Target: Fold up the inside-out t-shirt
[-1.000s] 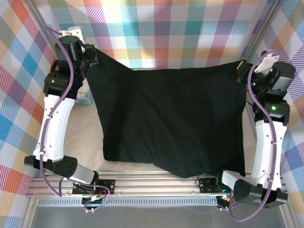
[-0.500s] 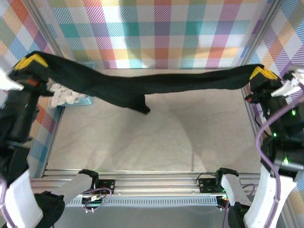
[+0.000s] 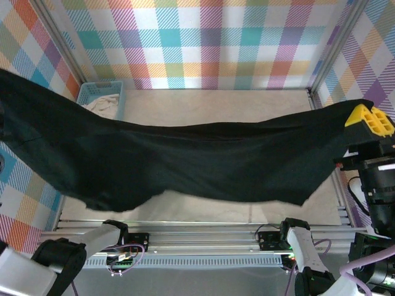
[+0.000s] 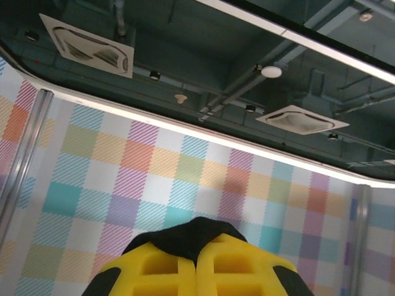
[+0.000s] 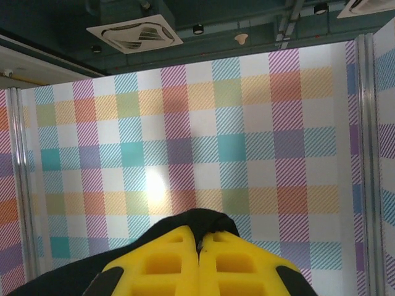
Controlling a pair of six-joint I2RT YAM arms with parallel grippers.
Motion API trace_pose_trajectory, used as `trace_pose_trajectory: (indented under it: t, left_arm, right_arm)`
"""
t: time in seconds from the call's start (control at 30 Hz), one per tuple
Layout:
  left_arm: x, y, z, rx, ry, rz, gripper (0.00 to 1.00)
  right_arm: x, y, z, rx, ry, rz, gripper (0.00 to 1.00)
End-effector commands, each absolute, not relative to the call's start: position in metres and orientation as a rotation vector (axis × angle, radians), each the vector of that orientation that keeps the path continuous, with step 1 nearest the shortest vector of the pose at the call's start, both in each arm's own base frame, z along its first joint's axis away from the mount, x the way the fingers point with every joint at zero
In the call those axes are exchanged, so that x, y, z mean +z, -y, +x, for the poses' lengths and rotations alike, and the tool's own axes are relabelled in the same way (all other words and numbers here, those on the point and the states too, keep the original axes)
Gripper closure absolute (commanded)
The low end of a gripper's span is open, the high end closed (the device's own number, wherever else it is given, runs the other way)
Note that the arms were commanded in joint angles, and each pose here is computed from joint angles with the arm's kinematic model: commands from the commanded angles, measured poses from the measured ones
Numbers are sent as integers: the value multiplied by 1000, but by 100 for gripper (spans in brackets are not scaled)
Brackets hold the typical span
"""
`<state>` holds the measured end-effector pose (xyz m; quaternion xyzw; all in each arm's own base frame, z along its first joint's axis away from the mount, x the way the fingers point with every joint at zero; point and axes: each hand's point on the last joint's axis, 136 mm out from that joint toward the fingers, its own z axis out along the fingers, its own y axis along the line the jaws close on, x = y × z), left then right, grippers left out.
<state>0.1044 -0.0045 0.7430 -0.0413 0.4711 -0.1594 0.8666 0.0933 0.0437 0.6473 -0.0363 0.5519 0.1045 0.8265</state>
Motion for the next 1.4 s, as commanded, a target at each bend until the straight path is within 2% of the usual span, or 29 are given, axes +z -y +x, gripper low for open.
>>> trace_pose_trajectory:
  t: [0.0,0.13,0.23,0.47,0.53,0.57,0.67,0.7,0.77,0.9,1.03,1.17,1.23,1.3,1.37]
  left_arm:
    - [713,18,222,-203,-1189,-108,100]
    - [682,33,320,-129,-1305,-98,100]
    - [641,45,401,-116,-1409,-85,100]
    - [486,60,593,-127,-1649,-89,100]
    - [435,62,636,-142,-1699,-98,100]
    - [405,63,658,-158,-1719,-102,100]
    - [341,70,699,-205,-1739,-110,58]
    - [326,72,708,-217,-1743,-118,53]
    - [311,76,713,-246,-1755,-120,42]
    - [310,74,695,-271,-1852,-162,32]
    - [311,77,653,-347,-2015,-239,31]
    - [299,91,596,-510,-2057,-314,29]
    - [273,88,564,-535,-2082,-374,28]
    - [255,81,545,-530,-2084,-394,28]
    - [233,72,537,-510,-2136,-428,28]
  right_arm:
    - [633,-30,163,230,-1282,-63,100]
    - [604,-16,237,257,-1386,-43,100]
    - [567,-3,304,301,-1477,-9,100]
    - [439,-4,480,287,-1752,29,100]
    - [394,-6,530,278,-1839,59,91]
    - [369,-6,554,259,-1888,79,84]
    - [317,-6,605,192,-2013,126,62]
    - [303,-8,617,175,-2048,135,58]
    - [289,-13,631,175,-2091,135,50]
    - [282,-41,624,202,-2154,57,48]
    - [259,-73,582,307,-2277,34,48]
    - [209,-117,518,543,-2419,56,47]
    - [184,-138,496,612,-2475,25,46]
    - [169,-164,490,702,-2488,-58,44]
    - [162,-169,505,742,-2478,-29,44]
